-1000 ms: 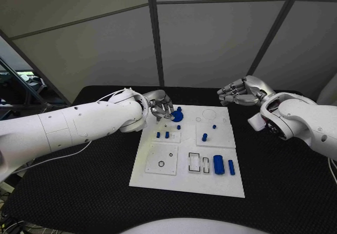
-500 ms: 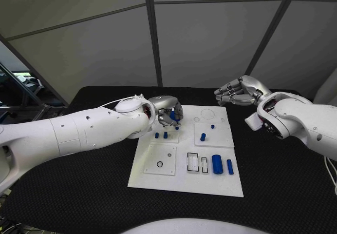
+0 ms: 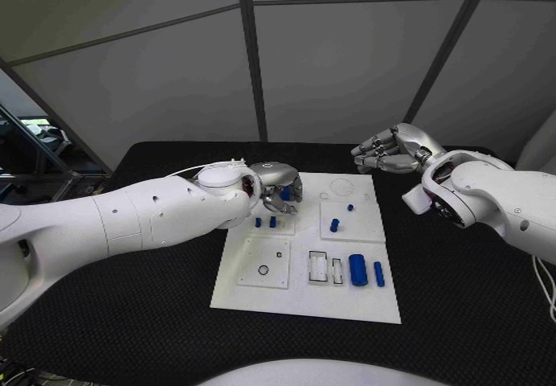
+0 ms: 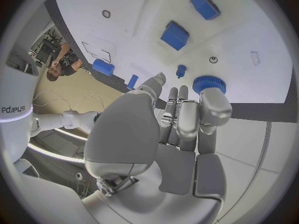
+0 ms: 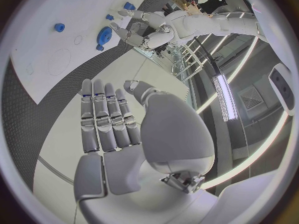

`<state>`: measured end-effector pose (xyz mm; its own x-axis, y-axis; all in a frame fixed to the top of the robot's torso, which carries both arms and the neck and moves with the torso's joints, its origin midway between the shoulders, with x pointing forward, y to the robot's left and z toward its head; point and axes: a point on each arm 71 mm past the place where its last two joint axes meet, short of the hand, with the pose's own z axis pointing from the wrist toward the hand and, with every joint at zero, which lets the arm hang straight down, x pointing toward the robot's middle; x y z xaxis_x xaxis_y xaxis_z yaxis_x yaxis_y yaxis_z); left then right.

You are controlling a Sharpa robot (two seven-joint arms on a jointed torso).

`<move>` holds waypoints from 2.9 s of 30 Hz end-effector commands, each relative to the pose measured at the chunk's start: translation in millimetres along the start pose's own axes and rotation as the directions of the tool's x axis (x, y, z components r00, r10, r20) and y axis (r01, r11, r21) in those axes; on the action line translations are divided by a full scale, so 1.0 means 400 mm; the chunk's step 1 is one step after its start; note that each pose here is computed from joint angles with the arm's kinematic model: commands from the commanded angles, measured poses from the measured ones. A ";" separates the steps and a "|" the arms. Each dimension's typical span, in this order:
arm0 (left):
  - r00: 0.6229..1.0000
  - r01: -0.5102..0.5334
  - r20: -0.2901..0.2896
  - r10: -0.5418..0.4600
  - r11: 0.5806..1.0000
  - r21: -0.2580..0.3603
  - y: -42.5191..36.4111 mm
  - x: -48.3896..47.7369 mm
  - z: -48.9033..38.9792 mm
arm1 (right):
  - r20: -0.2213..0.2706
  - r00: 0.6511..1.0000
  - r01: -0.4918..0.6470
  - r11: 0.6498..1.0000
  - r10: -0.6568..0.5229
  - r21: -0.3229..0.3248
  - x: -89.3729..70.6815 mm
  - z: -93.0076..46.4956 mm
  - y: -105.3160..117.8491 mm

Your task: Assemble the parts on the task board

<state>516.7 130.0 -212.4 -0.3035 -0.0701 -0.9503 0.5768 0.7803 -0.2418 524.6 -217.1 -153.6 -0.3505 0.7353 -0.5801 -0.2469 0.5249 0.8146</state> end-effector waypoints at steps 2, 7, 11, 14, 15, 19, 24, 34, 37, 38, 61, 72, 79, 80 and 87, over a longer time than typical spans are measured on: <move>0.998 -0.051 -0.032 0.051 0.999 -0.004 0.001 0.008 0.006 | -0.008 1.000 0.002 1.000 -0.002 -0.014 0.002 0.002 0.007; 0.997 -0.061 -0.040 0.061 0.998 -0.011 0.001 0.017 0.014 | -0.008 1.000 0.001 1.000 -0.002 -0.015 0.003 0.002 0.008; 0.997 -0.062 -0.043 0.061 0.998 -0.014 -0.001 0.027 0.020 | -0.010 1.000 0.001 1.000 -0.001 -0.016 0.005 0.003 0.009; 0.997 -0.063 -0.048 0.062 0.998 -0.021 0.002 0.032 0.023 | -0.011 1.000 0.001 1.000 -0.001 -0.017 0.005 0.003 0.009; 0.997 -0.063 -0.050 0.062 0.998 -0.023 0.003 0.034 0.024 | -0.011 1.000 0.001 1.000 -0.001 -0.017 0.005 0.003 0.009; 0.997 -0.064 -0.054 0.062 0.997 -0.030 0.007 0.037 0.026 | -0.011 1.000 0.001 1.000 -0.001 -0.016 0.006 0.003 0.010; 0.996 -0.065 -0.056 0.063 0.997 -0.039 0.012 0.038 0.027 | -0.013 1.000 0.000 1.000 0.000 -0.017 0.007 0.003 0.010; 0.996 -0.067 -0.065 0.063 0.996 -0.054 0.022 0.040 0.023 | -0.014 1.000 0.000 1.000 0.000 -0.017 0.007 0.004 0.010; 0.996 -0.067 -0.067 0.063 0.996 -0.054 0.021 0.040 0.023 | -0.014 1.000 0.000 1.000 0.000 -0.017 0.008 0.004 0.011; 0.996 -0.066 -0.067 0.063 0.996 -0.052 0.020 0.040 0.023 | -0.015 1.000 0.000 1.000 0.000 -0.018 0.008 0.004 0.011; 0.998 -0.055 -0.043 0.054 0.999 -0.001 0.008 0.041 0.024 | -0.017 1.000 -0.001 1.000 0.001 -0.018 0.010 0.005 0.012; 0.999 0.000 0.034 0.000 1.000 0.013 0.002 -0.012 -0.001 | -0.013 1.000 0.003 1.000 -0.003 -0.014 0.004 0.003 0.008; 0.996 0.024 0.081 -0.024 1.000 0.005 0.012 -0.062 -0.028 | -0.011 1.000 0.004 1.000 -0.004 -0.013 0.002 0.003 0.006; 0.996 0.026 0.083 -0.026 1.000 0.001 0.016 -0.066 -0.033 | -0.011 1.000 0.004 1.000 -0.004 -0.012 0.002 0.003 0.006; 0.997 0.034 0.076 -0.031 0.999 -0.038 0.049 -0.076 -0.064 | -0.009 1.000 0.005 1.000 -0.005 -0.010 -0.001 0.001 0.003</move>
<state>517.4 161.3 -183.3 -0.2505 -0.1375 -0.9583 0.5514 0.7933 -0.2580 524.6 -216.2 -153.8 -0.3550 0.7314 -0.5823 -0.2491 0.5263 0.8130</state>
